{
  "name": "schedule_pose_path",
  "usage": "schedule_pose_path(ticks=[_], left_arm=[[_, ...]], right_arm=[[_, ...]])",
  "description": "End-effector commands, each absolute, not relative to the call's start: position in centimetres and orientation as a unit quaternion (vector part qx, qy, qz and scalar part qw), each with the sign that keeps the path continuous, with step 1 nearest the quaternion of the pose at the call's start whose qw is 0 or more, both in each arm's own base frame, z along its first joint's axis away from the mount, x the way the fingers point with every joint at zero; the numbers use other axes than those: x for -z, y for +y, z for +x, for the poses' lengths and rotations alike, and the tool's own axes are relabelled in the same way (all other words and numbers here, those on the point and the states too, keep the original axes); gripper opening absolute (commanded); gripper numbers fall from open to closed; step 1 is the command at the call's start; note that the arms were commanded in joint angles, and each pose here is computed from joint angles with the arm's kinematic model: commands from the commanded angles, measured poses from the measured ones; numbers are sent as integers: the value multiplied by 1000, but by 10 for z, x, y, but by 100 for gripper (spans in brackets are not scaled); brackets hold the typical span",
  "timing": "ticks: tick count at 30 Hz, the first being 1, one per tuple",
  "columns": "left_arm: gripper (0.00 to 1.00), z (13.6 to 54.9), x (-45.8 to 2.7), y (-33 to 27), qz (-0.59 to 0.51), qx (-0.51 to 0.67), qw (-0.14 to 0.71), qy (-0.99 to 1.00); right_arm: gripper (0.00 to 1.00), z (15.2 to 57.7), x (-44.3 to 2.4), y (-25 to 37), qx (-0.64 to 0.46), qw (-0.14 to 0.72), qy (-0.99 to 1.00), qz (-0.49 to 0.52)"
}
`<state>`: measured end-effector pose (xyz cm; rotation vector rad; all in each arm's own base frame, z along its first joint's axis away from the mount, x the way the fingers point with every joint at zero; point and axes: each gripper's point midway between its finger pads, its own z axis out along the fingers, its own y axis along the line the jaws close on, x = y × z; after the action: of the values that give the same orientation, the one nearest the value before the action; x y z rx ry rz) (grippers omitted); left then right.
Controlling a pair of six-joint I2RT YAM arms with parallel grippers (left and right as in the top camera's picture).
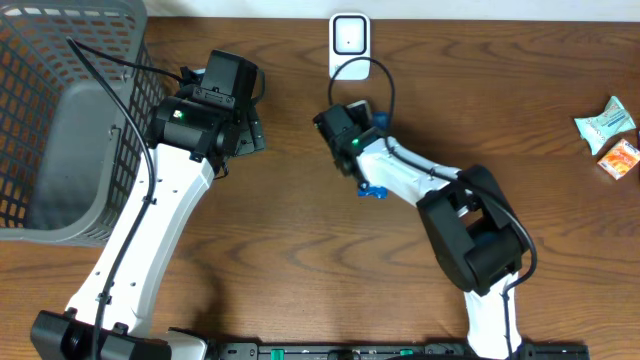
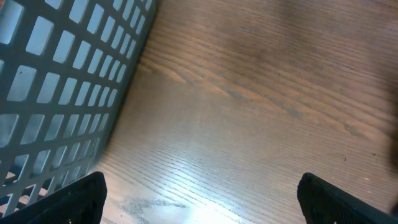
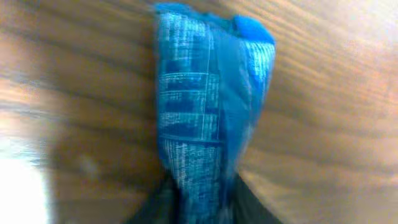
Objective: Scan the item barcode
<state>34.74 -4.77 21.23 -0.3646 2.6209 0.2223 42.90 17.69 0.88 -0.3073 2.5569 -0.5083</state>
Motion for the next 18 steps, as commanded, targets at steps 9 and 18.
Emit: schedule_pose_path(ticks=[9, 18], left_arm=[[98, 347, -212, -46, -139, -84, 240, 957], [98, 347, -212, -46, -139, -84, 241, 957]], right_arm=[[1, 432, -26, 195, 0, 223, 973, -56], [1, 440, -100, 234, -366, 176, 913, -41]])
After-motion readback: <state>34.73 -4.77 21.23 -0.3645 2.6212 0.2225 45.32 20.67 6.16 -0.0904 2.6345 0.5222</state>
